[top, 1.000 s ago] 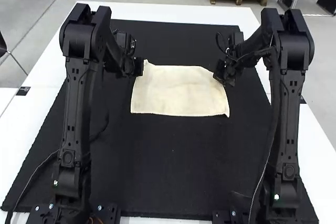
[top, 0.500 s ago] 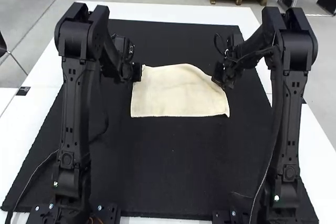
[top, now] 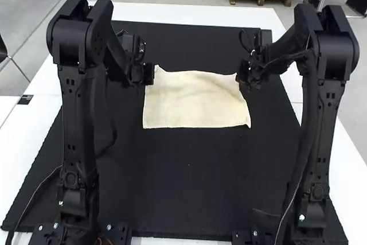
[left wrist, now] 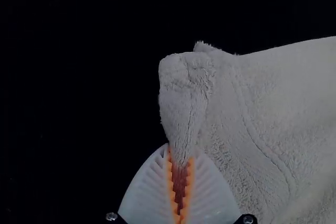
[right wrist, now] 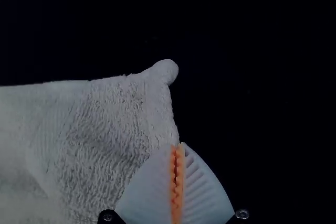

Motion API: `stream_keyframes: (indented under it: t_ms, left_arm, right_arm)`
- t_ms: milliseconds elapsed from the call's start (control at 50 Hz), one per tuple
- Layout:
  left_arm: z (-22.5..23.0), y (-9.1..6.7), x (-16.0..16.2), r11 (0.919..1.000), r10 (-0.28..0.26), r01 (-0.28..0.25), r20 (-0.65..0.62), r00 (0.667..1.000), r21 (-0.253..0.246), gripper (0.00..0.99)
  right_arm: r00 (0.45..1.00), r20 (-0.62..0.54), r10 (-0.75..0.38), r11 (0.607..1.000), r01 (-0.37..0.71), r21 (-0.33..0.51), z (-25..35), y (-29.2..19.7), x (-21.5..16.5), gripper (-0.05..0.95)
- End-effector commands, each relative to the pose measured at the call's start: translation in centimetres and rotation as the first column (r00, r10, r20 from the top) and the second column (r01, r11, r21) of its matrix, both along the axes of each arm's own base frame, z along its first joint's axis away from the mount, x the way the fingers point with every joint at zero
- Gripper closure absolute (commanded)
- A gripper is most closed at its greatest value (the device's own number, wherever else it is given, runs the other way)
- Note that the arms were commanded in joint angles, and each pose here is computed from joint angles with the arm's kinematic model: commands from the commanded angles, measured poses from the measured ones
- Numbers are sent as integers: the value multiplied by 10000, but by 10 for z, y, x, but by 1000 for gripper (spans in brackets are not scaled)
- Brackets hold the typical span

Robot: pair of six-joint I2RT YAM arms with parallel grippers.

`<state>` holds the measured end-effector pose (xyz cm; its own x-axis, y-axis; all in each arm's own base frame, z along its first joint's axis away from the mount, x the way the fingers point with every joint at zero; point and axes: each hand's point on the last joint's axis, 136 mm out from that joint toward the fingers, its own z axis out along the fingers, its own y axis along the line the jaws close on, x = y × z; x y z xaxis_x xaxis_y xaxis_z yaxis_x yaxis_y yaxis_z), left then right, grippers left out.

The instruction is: Fold the towel.

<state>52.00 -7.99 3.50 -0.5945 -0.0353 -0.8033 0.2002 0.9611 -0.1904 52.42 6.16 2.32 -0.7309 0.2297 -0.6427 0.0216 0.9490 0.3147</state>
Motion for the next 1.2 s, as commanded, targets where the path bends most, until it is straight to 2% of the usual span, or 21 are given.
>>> stream_keyframes:
  t_ms: [0, 180, 500, 880, 1180]
  left_arm:
    - [11, -4, 1, 9999, -63, 61, 284, 9996, 104, 966]
    - [9, -13, -2, 9996, -248, 245, 208, 9995, 111, 966]
    - [8, -13, -7, 9995, -272, 271, 44, 9996, 138, 966]
    - [30, -13, -29, 9992, -384, 382, 194, 9991, 131, 966]
    - [27, -11, -56, 9982, -552, 552, -21, 9985, 250, 966]
  right_arm:
    - [9972, 577, -472, 9978, 497, -432, 16, -24, 5, 902]
    - [9913, 1154, -632, 9954, 710, -646, 19, -36, 10, 902]
    - [9789, 1954, -595, 9945, 751, -733, 39, -40, 8, 902]
    - [9764, 2109, -470, 9956, 630, -694, 53, -39, -4, 902]
    - [9851, 1700, -279, 9966, 405, -713, 39, -35, -29, 903]
